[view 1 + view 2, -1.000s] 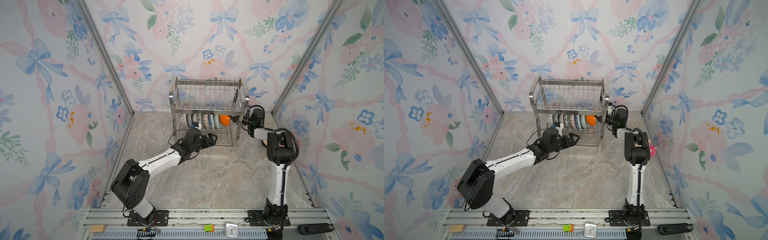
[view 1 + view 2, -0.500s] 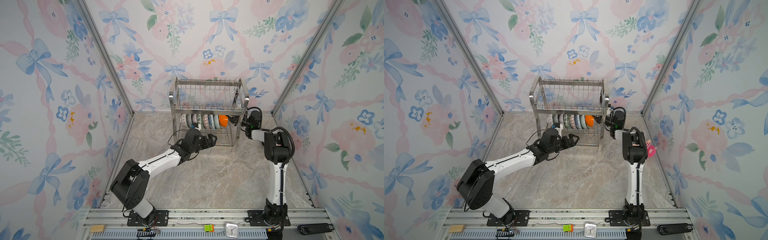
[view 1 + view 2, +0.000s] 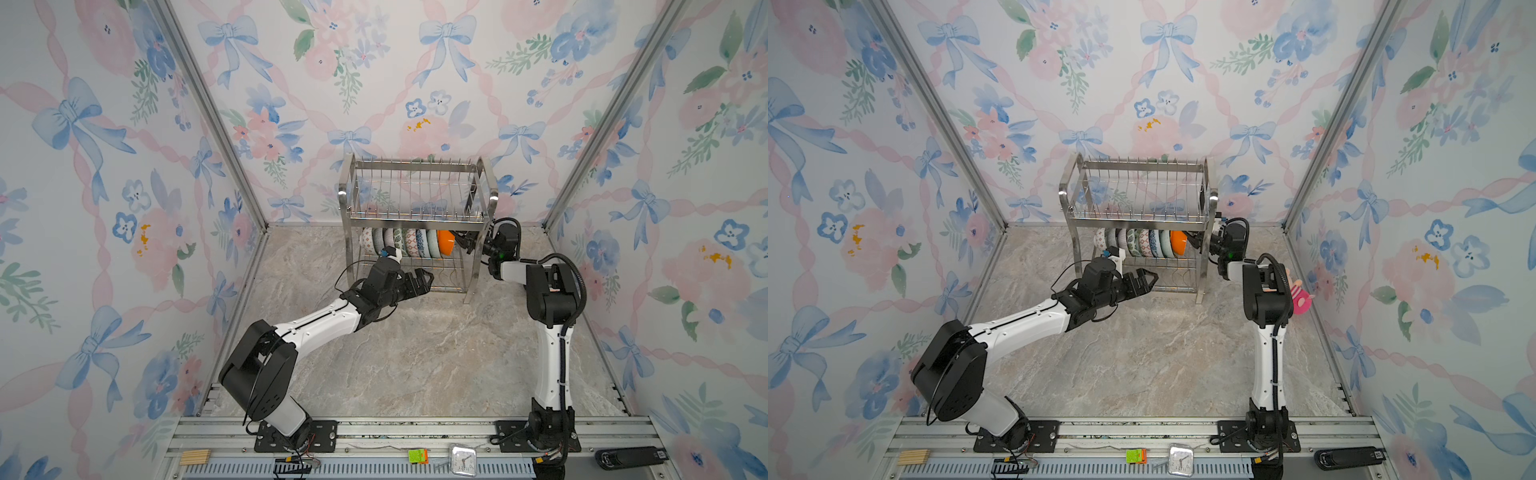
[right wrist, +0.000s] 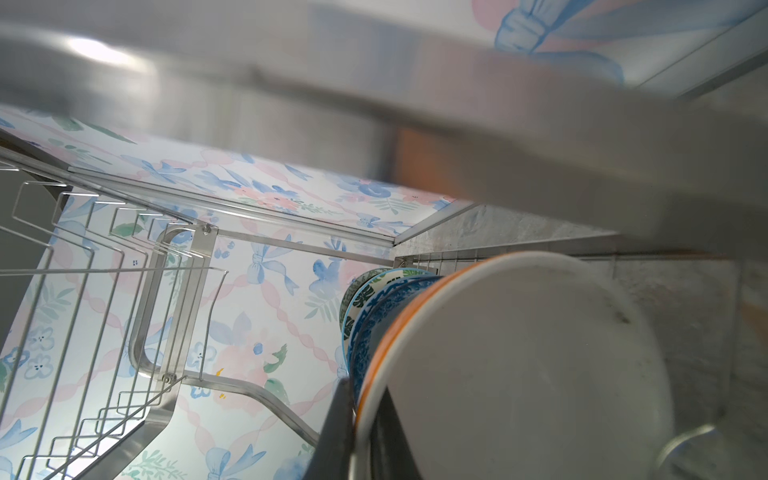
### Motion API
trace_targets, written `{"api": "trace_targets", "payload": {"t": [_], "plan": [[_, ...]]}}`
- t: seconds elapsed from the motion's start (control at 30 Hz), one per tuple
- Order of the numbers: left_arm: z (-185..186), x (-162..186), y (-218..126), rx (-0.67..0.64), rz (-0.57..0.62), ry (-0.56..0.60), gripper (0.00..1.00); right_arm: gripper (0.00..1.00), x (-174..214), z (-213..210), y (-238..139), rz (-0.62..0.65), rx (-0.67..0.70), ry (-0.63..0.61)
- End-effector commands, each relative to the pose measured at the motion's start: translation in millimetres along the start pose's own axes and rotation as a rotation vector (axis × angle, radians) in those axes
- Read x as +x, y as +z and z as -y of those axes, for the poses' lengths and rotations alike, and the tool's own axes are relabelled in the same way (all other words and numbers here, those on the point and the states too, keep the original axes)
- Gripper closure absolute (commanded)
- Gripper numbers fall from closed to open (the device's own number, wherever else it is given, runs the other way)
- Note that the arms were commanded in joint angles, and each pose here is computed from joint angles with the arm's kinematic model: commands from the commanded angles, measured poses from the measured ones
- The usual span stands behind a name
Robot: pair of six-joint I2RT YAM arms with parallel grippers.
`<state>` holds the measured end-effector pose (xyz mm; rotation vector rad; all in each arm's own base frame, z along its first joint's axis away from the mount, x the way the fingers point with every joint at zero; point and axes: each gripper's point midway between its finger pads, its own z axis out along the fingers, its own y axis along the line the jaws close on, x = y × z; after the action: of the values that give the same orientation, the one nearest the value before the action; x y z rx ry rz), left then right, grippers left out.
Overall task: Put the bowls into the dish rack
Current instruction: 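Lower the bowl upright into the rack row end with the right gripper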
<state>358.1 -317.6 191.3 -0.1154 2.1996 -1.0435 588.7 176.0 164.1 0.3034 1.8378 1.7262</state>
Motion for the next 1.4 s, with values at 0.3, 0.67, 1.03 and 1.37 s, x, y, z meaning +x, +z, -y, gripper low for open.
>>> {"api": "trace_targets", "payload": {"t": [0.3,0.67,1.03,1.37], "plan": [[1.1,-6.5,-10.5,-0.003,0.024,0.024,0.02,1.0,0.6,39.1,-6.2,0.035,0.158,0.021],[2.1,-7.5,-11.6,-0.003,0.025,0.027,0.02,1.0,8.7,50.6,-14.9,0.006,0.267,-0.025],[3.4,-6.0,-11.0,0.001,0.02,0.024,0.02,0.93,18.8,47.9,-13.2,-0.065,0.338,-0.077],[3.8,-8.1,-14.9,-0.006,0.029,0.03,0.02,0.84,23.2,38.4,-7.9,-0.085,0.334,-0.097]]}}
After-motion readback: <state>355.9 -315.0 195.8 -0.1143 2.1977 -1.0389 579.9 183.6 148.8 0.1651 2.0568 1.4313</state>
